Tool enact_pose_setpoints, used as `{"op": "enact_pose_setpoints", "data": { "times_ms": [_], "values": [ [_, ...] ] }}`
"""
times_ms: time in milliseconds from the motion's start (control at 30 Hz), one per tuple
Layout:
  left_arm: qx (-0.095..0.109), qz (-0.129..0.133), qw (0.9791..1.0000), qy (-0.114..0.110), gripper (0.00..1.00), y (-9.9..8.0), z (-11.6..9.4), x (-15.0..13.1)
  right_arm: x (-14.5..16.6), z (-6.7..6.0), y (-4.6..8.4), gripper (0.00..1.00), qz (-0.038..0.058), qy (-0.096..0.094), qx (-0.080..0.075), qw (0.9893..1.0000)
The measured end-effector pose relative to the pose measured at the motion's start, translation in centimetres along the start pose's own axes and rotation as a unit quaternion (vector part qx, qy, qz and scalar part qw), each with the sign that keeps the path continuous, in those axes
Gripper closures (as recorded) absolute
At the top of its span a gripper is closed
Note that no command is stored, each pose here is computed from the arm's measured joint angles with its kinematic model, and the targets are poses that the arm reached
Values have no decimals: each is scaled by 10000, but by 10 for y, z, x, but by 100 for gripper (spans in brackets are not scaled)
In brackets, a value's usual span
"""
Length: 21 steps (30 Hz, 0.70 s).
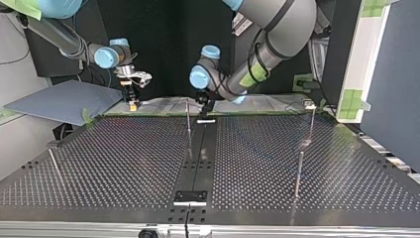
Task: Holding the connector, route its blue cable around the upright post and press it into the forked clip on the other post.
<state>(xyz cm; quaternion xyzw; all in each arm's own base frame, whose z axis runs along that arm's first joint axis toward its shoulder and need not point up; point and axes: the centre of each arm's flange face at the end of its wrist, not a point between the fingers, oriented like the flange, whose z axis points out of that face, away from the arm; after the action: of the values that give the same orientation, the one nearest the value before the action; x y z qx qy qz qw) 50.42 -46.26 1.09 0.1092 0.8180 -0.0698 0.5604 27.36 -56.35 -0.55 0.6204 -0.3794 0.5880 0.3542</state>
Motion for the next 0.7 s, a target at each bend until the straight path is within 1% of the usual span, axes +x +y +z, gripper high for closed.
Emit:
{"op": "enact_pose_setpoints", "data": {
  "times_ms": [200, 367, 567, 700],
  "values": [
    [85, 20, 9999, -52, 0, -11, -7, -7, 0, 0, 0, 100, 1, -4, 0, 10000],
    [126, 49, 9999, -32, 0, -17, -13, -6, 0, 0, 0, 100, -1, -10, 0, 10000],
    [132, 88, 9999, 25, 0, -19, -18, -1, 0, 0, 0, 100, -2, -15, -1, 10000],
    [128, 89, 9999, 12, 0, -19, -20, -3, 0, 0, 0, 100, -2, -17, 0, 10000]
  ]
}}
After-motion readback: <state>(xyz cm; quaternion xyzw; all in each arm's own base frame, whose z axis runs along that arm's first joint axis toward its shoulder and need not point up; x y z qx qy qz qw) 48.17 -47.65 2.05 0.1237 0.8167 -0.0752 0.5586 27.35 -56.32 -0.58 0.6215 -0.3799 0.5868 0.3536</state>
